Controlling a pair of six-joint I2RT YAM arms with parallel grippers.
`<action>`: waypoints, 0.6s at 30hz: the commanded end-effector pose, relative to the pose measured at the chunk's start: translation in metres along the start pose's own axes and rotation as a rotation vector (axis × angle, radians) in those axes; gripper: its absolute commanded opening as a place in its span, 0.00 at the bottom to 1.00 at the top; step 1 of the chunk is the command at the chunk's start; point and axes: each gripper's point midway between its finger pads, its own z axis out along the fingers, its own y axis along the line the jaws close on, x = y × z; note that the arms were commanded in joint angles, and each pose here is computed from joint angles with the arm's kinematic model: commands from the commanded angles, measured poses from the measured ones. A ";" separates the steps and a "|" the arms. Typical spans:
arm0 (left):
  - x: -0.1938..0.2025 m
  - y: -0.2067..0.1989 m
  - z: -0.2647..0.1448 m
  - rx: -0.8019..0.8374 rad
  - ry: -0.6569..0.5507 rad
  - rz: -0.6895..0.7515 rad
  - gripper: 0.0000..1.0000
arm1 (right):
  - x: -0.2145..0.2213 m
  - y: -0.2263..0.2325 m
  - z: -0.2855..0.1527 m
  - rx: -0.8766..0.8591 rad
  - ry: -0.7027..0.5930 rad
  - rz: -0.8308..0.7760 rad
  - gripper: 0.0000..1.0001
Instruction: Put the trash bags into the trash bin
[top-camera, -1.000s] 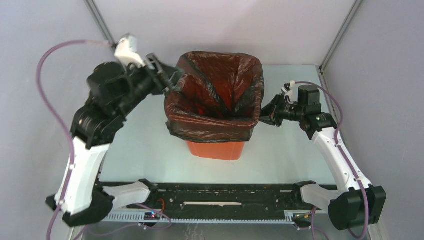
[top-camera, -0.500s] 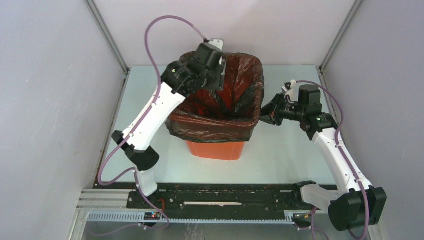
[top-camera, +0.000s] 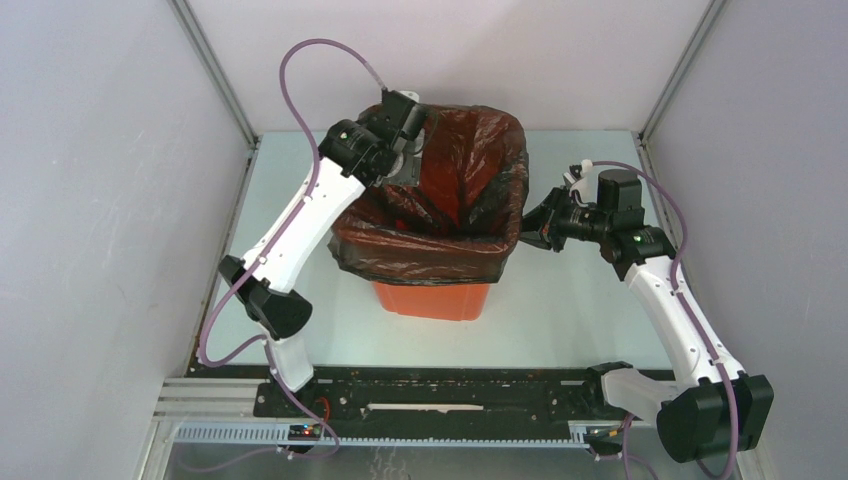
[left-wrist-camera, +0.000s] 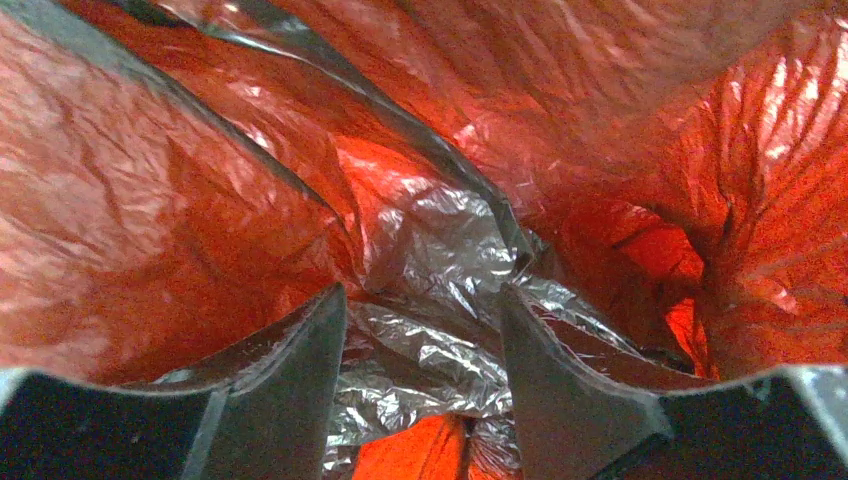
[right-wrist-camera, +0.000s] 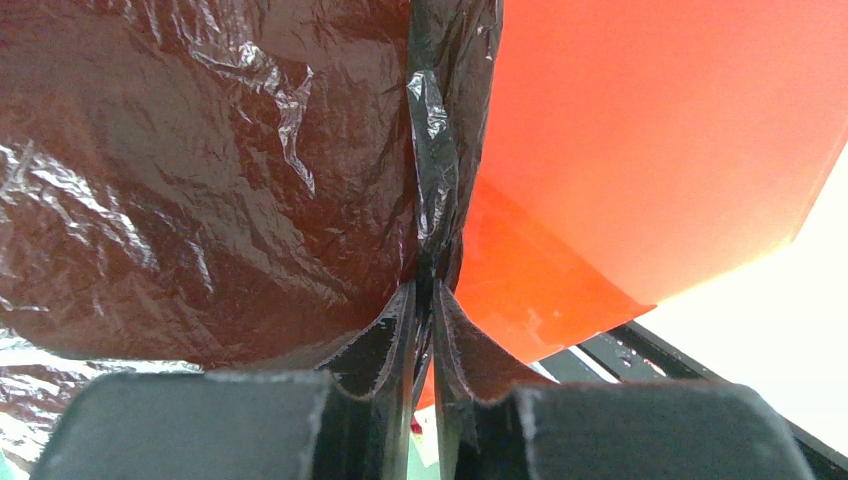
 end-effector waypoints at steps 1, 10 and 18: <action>-0.013 -0.011 -0.020 0.026 -0.067 0.034 0.64 | 0.000 0.013 -0.006 -0.038 -0.006 -0.040 0.19; -0.004 -0.091 -0.030 0.278 -0.047 0.032 0.78 | -0.001 0.011 -0.004 -0.037 0.003 -0.035 0.19; 0.013 -0.154 -0.018 0.490 -0.041 0.080 0.90 | -0.003 0.008 -0.003 -0.029 0.002 -0.031 0.19</action>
